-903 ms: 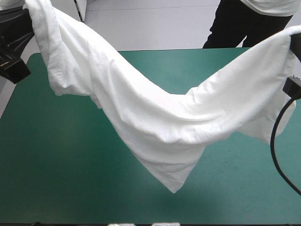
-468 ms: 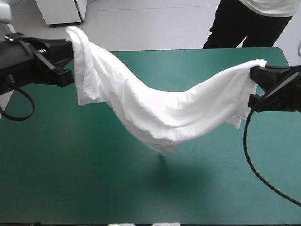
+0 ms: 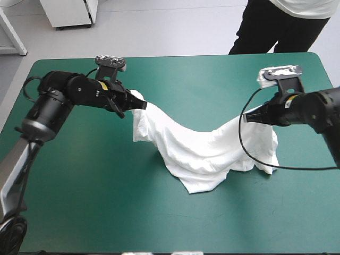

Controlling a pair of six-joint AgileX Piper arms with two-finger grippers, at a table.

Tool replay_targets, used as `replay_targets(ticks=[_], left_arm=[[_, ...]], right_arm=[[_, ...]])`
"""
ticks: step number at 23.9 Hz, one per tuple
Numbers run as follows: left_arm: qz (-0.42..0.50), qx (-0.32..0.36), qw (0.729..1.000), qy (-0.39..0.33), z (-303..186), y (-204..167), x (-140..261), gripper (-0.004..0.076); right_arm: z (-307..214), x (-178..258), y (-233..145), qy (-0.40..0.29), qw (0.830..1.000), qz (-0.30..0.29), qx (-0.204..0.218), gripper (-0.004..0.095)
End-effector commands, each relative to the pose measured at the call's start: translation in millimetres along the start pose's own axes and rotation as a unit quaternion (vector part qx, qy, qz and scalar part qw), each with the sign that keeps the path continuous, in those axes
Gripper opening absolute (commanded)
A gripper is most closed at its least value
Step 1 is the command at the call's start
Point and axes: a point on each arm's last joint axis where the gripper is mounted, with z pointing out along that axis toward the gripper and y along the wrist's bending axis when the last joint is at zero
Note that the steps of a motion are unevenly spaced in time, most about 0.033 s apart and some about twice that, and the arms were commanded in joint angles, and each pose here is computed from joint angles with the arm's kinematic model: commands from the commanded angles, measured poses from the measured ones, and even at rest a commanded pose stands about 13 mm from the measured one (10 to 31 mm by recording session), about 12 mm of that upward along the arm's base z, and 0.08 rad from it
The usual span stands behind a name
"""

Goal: Fold the cloth

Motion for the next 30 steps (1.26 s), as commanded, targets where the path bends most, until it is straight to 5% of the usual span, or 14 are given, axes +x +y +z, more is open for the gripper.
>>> replay_targets(ticks=[1, 6, 16, 18, 21, 22, 25, 30], left_arm=[[0.014, -0.029, 0.998, -0.058, 16, 6, -17, -0.001], [0.018, -0.052, 0.998, -0.011, 68, 17, -14, -0.001], [-0.013, -0.072, 0.997, 0.025, 132, 30, -5, -0.001], [-0.029, -0.084, 0.996, 0.025, 138, 33, -4, 0.0004], [-0.044, -0.08, 0.995, 0.034, 141, 35, -2, 0.0131], [-0.058, -0.071, 0.995, 0.043, 142, 35, 0, 0.0273], [-0.06, -0.069, 0.994, 0.067, 137, 33, 0, 0.0573], [-0.034, -0.079, 0.994, 0.073, 109, 30, -21, 0.057]], right_arm=[[28, -20, -5, -0.052, 0.998, -0.001, 0.024, -0.0017], [88, -25, -6, -0.01, 0.999, -0.004, 0.03, -0.0017], [178, -12, -16, 0.067, 0.994, 0.082, 0.029, -0.0016], [182, -11, -25, 0.072, 0.994, 0.078, 0.032, 0.0049], [180, -12, -27, 0.081, 0.994, 0.077, 0.021, 0.0246], [178, -15, -27, 0.079, 0.993, 0.093, 0.004, 0.0431], [171, -23, -26, 0.077, 0.992, 0.097, -0.005, 0.0631], [141, -42, -25, 0.056, 0.994, 0.091, -0.006, 0.058]])
